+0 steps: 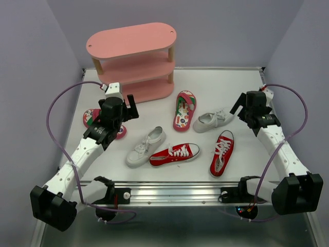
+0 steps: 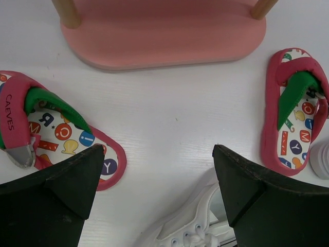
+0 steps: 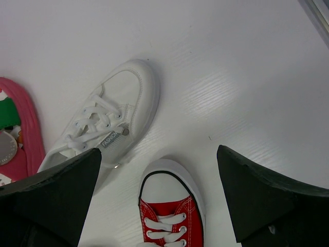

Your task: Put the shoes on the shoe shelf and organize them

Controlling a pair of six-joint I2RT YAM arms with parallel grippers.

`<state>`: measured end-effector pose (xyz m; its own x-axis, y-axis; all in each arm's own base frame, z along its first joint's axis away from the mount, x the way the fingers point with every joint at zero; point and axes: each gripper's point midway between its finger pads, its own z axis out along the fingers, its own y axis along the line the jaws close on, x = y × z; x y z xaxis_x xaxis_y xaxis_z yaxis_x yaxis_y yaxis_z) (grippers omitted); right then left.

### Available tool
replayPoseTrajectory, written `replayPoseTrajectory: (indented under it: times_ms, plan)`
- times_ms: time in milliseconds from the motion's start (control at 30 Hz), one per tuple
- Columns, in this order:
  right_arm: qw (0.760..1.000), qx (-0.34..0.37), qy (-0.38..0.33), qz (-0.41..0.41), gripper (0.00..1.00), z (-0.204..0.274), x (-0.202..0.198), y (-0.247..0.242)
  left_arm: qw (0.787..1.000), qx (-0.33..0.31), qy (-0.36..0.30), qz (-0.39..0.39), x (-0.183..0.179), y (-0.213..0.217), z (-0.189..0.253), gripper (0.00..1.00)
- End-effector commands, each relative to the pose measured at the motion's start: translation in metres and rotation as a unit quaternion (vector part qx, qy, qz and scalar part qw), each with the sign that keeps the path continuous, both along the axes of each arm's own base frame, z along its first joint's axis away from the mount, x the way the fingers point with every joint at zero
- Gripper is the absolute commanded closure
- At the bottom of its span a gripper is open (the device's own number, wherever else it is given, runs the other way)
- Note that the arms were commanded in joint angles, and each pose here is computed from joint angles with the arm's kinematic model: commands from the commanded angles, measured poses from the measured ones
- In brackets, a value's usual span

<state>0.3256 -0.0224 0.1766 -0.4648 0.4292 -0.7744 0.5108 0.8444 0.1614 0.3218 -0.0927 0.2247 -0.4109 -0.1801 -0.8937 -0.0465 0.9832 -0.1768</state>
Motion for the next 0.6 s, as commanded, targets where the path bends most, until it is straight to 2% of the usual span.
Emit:
replayPoseTrajectory:
  times_ms: [0, 67, 167, 300, 433, 567]
  plan:
    - [0.999, 0.012, -0.029, 0.016, 0.0, 0.008, 0.008, 0.007, 1.0, 0.006, 0.02, 0.009, 0.003, -0.001, -0.007, 0.01]
    - [0.999, 0.016, -0.028, 0.019, 0.0, 0.007, 0.009, 0.008, 0.999, 0.023, 0.049, 0.004, 0.001, -0.002, -0.019, 0.01]
    - [0.999, 0.019, -0.026, 0.023, 0.0, 0.006, 0.01, 0.01, 0.998, 0.037, 0.054, -0.02, -0.007, -0.016, -0.023, 0.03]
    - [0.999, 0.025, -0.03, 0.029, 0.0, 0.007, 0.012, 0.013, 0.996, 0.022, 0.064, -0.05, -0.018, -0.049, -0.026, 0.06]
    - [0.999, 0.032, -0.029, 0.034, 0.0, 0.004, 0.013, 0.016, 0.994, 0.024, 0.093, -0.05, -0.028, -0.078, -0.04, 0.07]
    - [0.998, 0.031, -0.027, 0.038, 0.0, 0.004, 0.013, 0.017, 0.994, 0.0, 0.111, -0.026, -0.029, -0.085, -0.048, 0.09]
